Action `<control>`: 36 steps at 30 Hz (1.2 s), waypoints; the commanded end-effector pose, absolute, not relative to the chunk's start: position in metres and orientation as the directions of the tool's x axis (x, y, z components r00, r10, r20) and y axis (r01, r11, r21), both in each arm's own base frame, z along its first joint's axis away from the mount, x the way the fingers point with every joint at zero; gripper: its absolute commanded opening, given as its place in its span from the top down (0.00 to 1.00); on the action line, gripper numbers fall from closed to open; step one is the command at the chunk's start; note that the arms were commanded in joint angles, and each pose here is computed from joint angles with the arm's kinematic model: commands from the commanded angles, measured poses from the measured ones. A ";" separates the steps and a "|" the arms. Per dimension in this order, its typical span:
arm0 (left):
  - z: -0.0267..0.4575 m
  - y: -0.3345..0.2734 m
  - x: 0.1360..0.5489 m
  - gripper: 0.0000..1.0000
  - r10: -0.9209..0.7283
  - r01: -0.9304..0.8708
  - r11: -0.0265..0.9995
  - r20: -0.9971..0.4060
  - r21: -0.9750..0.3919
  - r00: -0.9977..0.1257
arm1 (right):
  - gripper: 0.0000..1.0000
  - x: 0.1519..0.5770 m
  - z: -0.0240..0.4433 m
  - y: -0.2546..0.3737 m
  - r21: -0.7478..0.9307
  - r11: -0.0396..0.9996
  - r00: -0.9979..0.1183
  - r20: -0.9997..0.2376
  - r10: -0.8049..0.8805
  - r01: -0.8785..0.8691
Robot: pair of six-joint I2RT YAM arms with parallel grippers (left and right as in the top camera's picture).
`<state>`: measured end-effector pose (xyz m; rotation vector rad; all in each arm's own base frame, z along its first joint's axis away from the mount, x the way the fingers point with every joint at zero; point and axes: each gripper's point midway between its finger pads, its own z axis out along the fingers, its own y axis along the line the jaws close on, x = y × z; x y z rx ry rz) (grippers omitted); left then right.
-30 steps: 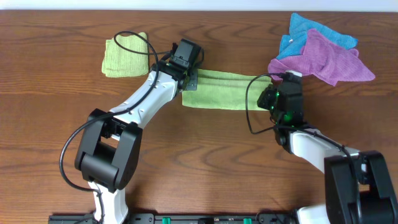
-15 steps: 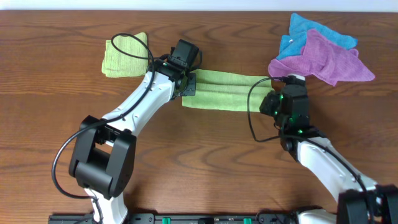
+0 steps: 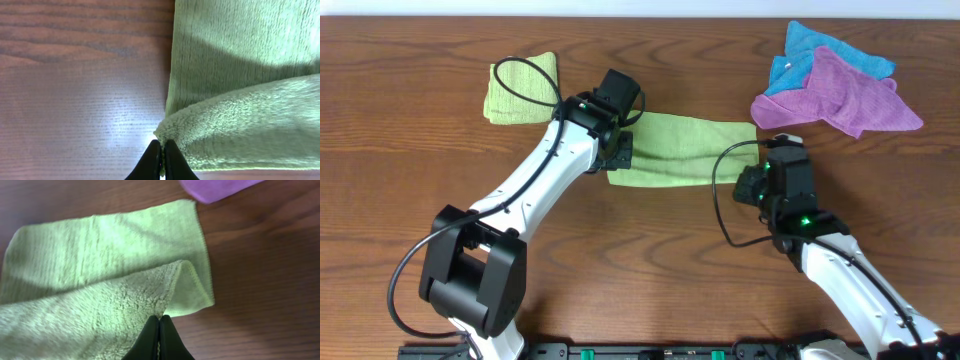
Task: Fold the cloth
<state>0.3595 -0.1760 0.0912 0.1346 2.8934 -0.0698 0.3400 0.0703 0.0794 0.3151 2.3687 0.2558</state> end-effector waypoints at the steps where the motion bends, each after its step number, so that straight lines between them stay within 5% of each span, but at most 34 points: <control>1: 0.100 -0.180 0.361 0.94 0.094 0.106 0.994 -0.269 -0.032 -0.959 | 0.98 0.340 0.084 0.080 0.289 0.946 -0.704 -0.641 0.306 0.148; 11: 0.108 -0.184 0.385 0.94 0.083 0.100 0.995 -0.372 -0.029 -0.925 | 0.98 0.344 0.088 0.043 0.161 0.943 -0.630 -0.710 0.316 0.292; 36: 0.088 -0.192 0.437 0.94 0.075 0.106 0.994 -0.491 -0.036 -0.868 | 0.99 0.375 0.072 0.049 0.122 0.964 -0.604 -0.758 0.245 0.237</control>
